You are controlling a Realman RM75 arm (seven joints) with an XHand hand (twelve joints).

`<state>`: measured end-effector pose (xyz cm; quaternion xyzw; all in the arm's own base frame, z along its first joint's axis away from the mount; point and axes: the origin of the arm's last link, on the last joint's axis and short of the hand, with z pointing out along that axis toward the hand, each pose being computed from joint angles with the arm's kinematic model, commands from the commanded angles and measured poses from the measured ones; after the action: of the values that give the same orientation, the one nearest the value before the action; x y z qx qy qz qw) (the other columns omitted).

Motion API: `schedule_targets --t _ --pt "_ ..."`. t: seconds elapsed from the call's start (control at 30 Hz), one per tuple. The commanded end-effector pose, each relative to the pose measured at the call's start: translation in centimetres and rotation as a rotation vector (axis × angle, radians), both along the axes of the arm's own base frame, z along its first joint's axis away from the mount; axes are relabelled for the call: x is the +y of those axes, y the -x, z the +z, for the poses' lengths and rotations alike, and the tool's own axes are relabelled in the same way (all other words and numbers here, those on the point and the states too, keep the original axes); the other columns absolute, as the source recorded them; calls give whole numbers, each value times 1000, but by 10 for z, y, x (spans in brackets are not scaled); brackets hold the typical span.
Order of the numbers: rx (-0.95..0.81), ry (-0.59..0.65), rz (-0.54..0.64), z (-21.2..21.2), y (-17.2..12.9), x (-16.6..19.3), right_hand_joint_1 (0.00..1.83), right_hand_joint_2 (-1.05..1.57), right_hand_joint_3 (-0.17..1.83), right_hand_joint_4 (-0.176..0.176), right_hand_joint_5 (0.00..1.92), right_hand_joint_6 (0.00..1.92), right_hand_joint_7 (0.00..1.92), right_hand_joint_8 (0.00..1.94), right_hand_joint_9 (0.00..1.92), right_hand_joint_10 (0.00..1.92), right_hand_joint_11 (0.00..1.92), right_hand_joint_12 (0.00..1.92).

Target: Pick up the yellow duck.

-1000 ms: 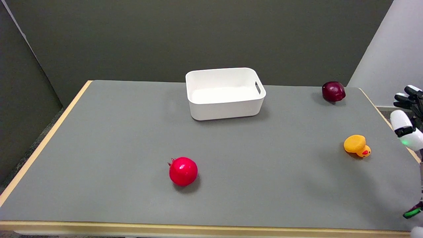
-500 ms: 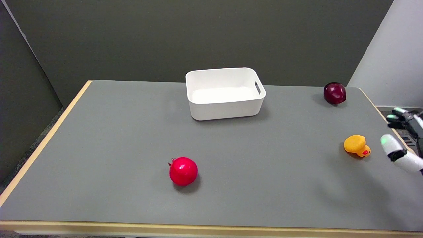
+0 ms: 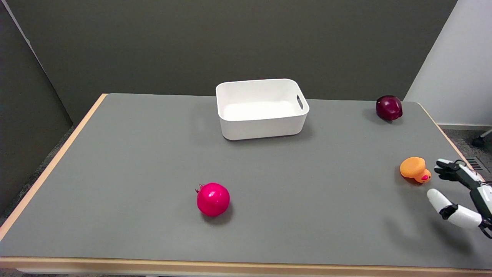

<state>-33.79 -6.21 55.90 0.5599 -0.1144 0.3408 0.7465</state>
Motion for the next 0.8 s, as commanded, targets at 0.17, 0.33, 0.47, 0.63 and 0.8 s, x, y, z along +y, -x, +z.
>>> schedule_targets --t 0.17,0.33,0.47,0.63,0.8 --pt "90 -34 -131 22 0 -33 506 641 823 -57 248 458 334 457 219 889 34 1247" --pt "77 -45 -188 23 8 -45 500 630 827 -51 230 433 260 380 144 797 2 1221" --pt "62 -33 -228 25 14 -46 452 593 935 -30 207 456 241 408 162 757 41 1179" --pt "53 -18 -239 26 17 -46 510 626 845 -10 222 417 268 350 161 766 32 1228" --pt "49 0 -245 31 16 -53 517 626 853 1 222 417 273 342 170 754 36 1226"
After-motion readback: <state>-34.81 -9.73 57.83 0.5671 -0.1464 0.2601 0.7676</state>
